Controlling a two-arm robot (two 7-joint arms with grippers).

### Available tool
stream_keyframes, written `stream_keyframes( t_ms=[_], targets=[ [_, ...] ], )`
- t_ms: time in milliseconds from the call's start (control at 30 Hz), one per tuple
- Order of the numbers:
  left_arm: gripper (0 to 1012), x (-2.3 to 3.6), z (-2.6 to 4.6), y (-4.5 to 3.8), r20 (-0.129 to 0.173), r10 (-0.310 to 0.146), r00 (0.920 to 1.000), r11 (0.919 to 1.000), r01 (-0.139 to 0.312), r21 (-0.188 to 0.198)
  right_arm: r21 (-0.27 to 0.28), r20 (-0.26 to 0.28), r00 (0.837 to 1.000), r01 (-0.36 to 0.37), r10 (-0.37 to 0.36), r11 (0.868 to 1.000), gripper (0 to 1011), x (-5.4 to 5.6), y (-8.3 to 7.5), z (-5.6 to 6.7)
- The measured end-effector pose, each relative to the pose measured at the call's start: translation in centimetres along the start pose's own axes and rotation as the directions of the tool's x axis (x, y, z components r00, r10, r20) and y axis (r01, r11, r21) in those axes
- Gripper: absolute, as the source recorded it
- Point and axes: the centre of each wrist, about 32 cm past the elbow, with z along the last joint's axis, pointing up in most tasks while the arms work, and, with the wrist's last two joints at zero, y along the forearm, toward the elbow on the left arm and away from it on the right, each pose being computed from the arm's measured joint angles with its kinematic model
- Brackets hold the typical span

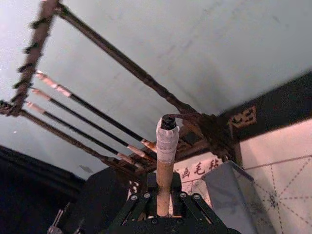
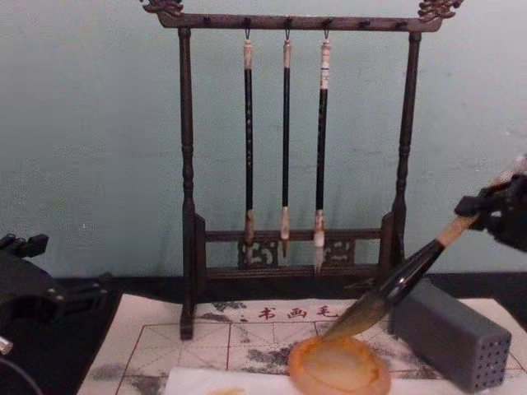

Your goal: Pick up the brush from the inkstone, write on the paper, then place the brush back to its original position.

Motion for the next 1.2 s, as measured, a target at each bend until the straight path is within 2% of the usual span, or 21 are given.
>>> stream_keyframes(
  t_ms=[133, 533, 1200],
  targets=[
    [1001, 0.0, 0.0, 0.0, 0.0, 0.0, 1.0, 1.0, 0.0, 0.0, -0.014, -0.043, 0.999, 0.023, -0.024, 1.0, 187, 0.3, 0.8, -0.3],
    [1001, 0.0, 0.0, 0.0, 0.0, 0.0, 1.0, 1.0, 0.0, 0.0, -0.031, -0.097, 0.993, 0.066, -0.069, 0.997, 187, 1.0, 2.2, -0.7],
    [1001, 0.0, 0.0, 0.0, 0.0, 0.0, 1.0, 1.0, 0.0, 0.0, -0.021, -0.12, 0.987, 0.109, -0.111, 0.994, 187, 1.6, 3.1, -1.1]
  ],
)
